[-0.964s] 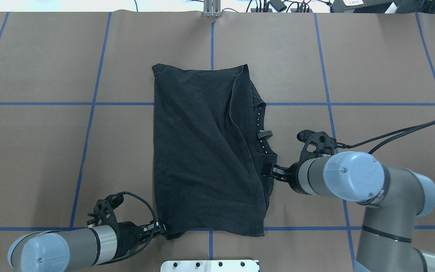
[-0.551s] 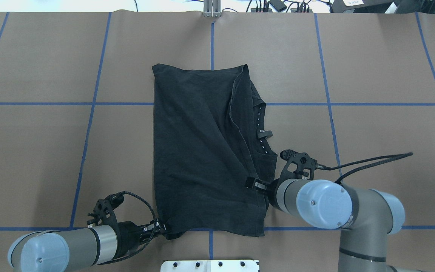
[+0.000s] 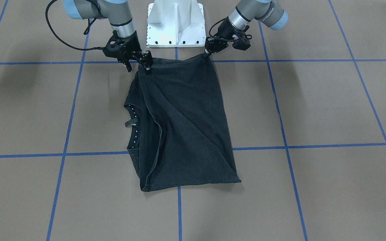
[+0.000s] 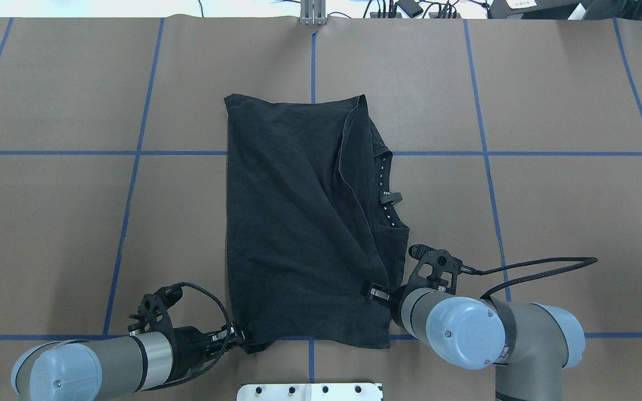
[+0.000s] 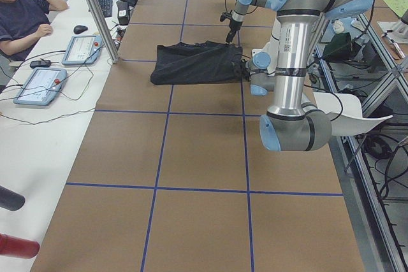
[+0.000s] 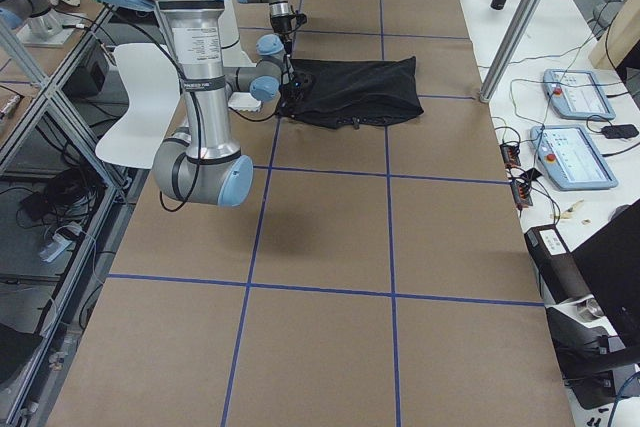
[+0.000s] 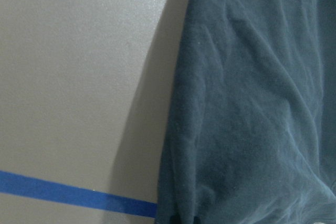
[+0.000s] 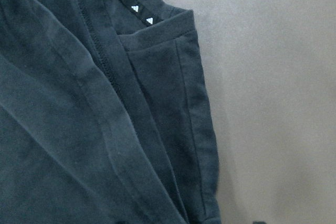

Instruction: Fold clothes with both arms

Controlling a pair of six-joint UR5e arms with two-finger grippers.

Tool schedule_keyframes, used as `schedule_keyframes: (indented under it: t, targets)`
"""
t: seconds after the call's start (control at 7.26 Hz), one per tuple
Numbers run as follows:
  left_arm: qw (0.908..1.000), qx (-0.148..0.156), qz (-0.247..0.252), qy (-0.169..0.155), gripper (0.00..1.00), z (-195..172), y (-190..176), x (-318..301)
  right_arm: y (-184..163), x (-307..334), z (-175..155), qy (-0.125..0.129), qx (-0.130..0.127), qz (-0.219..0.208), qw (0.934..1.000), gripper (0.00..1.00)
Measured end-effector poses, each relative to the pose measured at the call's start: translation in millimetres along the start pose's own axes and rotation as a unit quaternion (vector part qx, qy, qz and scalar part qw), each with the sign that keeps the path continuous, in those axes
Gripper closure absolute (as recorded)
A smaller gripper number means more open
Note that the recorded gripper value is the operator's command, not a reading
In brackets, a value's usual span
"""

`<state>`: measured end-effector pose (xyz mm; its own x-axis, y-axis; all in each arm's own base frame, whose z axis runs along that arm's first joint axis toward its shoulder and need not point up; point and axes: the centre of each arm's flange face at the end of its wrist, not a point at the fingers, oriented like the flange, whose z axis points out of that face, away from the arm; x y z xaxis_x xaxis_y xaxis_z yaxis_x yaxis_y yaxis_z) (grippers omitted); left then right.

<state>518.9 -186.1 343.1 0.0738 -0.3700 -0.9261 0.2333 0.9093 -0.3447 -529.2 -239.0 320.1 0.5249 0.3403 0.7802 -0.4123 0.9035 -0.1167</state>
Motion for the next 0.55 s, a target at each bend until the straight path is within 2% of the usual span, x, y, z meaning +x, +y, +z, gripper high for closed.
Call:
schedule_keyframes:
  t: [0.14,0.28,0.41,0.55]
  targets:
    - [1.0000,0.000,0.000,0.000,1.00,-0.1,0.0,0.1,1.8,1.3,2.6,0.002,0.001,-0.001,1.0000,0.51]
    - [1.0000,0.000,0.000,0.000,1.00,-0.1,0.2,0.1,2.4,1.6,3.8,0.003,0.001,-0.002,1.0000,0.73]
    - [1.0000,0.000,0.000,0.000,1.00,-0.2,0.3,0.2,2.6,0.8,3.9,0.003,0.001,-0.002,1.0000,0.78]
    - [1.0000,0.000,0.000,0.000,1.00,-0.2,0.2,0.2,2.6,0.4,3.7,0.002,0.001,-0.003,1.0000,0.78]
